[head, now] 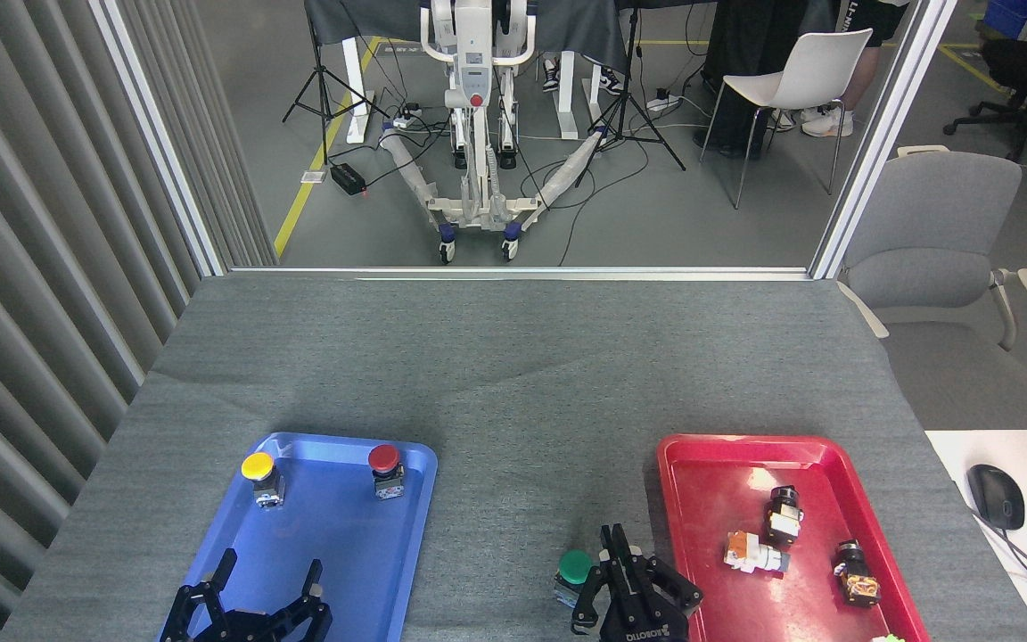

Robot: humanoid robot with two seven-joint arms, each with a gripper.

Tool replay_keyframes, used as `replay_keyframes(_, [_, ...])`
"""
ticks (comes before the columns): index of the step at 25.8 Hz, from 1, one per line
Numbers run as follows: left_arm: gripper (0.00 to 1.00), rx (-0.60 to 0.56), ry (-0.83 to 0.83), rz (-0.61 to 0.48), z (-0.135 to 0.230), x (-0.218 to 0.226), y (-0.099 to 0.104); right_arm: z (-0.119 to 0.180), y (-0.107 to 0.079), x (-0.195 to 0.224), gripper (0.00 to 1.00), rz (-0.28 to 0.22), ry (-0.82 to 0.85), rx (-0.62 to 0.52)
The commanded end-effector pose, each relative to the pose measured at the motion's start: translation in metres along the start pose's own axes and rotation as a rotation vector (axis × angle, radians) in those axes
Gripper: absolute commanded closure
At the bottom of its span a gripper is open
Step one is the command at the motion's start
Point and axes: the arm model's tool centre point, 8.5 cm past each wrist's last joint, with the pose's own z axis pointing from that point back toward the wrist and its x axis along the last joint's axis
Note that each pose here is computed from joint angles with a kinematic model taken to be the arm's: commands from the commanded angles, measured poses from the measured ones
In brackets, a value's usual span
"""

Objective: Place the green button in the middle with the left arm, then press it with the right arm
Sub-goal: 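Move the right hand over the green button and press down on it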

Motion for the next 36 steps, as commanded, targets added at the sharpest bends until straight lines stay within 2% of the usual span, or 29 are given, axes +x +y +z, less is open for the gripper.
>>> replay_keyframes(1, [0.02, -0.005, -0.005, 0.001, 0.001, 0.000, -0.001, -0.001, 0.014, 0.009, 0.84, 0.020, -0.017, 0.046])
replay_keyframes(12, [0.02, -0.006, -0.006, 0.004, 0.001, 0.001, -0.001, -0.002, 0.042, 0.020, 0.84, 0.025, -0.035, 0.125])
replay_keyframes(16, [0.02, -0.005, -0.005, 0.006, 0.001, 0.002, -0.001, -0.001, 0.043, 0.021, 1.00, 0.027, -0.038, 0.130])
replay_keyframes(24, [0.02, -0.005, -0.005, 0.007, 0.001, 0.002, -0.001, -0.001, 0.046, 0.021, 1.00, 0.043, -0.042, 0.137])
replay_keyframes(27, [0.01, -0.003, -0.007, 0.009, 0.001, 0.002, -0.001, 0.002, 0.056, 0.022, 1.00, 0.044, -0.044, 0.166])
replay_keyframes(31, [0.01, -0.001, -0.037, 0.025, 0.001, 0.006, 0.000, 0.001, 0.053, 0.020, 1.00, 0.040, -0.027, 0.151])
replay_keyframes(32, [0.01, 0.001, -0.040, 0.026, 0.001, 0.007, 0.000, 0.001, 0.051, 0.019, 0.96, 0.039, -0.023, 0.145])
replay_keyframes(34, [0.01, 0.004, -0.041, 0.027, 0.001, 0.007, 0.001, -0.001, 0.044, 0.017, 0.79, 0.038, -0.009, 0.123])
replay_keyframes(36, [0.01, 0.004, -0.041, 0.027, 0.001, 0.007, 0.001, -0.005, 0.030, 0.014, 0.44, 0.041, 0.009, 0.081])
